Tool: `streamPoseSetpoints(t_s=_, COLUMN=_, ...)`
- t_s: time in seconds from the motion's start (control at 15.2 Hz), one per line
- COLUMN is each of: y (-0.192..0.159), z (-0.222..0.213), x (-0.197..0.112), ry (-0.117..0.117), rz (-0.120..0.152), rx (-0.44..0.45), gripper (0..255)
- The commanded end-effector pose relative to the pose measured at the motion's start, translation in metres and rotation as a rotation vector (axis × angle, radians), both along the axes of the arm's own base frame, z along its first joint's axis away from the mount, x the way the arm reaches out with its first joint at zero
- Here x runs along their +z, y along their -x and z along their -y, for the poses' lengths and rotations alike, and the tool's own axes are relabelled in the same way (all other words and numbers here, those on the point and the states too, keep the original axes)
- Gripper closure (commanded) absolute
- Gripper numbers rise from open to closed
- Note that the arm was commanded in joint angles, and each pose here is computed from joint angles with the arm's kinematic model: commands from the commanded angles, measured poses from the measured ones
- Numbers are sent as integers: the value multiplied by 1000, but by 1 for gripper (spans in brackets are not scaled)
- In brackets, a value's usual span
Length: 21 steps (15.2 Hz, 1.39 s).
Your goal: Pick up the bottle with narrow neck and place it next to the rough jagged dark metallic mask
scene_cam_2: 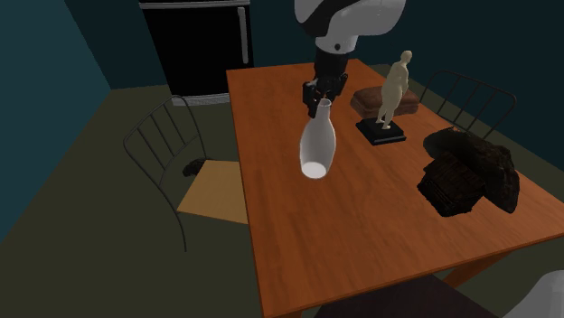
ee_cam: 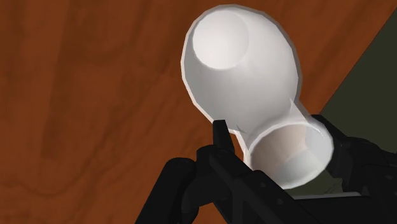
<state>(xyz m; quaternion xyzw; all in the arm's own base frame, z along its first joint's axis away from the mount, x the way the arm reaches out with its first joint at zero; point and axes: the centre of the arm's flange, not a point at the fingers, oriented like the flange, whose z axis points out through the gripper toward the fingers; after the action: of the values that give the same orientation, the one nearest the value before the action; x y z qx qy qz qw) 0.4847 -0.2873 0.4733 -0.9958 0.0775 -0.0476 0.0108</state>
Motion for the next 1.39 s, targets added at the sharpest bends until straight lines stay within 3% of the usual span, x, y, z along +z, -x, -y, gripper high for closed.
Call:
streamPoseSetpoints(t_s=0.0, y=0, z=-1, x=10, ry=0, rz=0, rx=0, gripper=255)
streamPoseSetpoints(t_s=1.32, y=0, z=-1, x=116, ry=0, rz=0, rx=0, gripper=255)
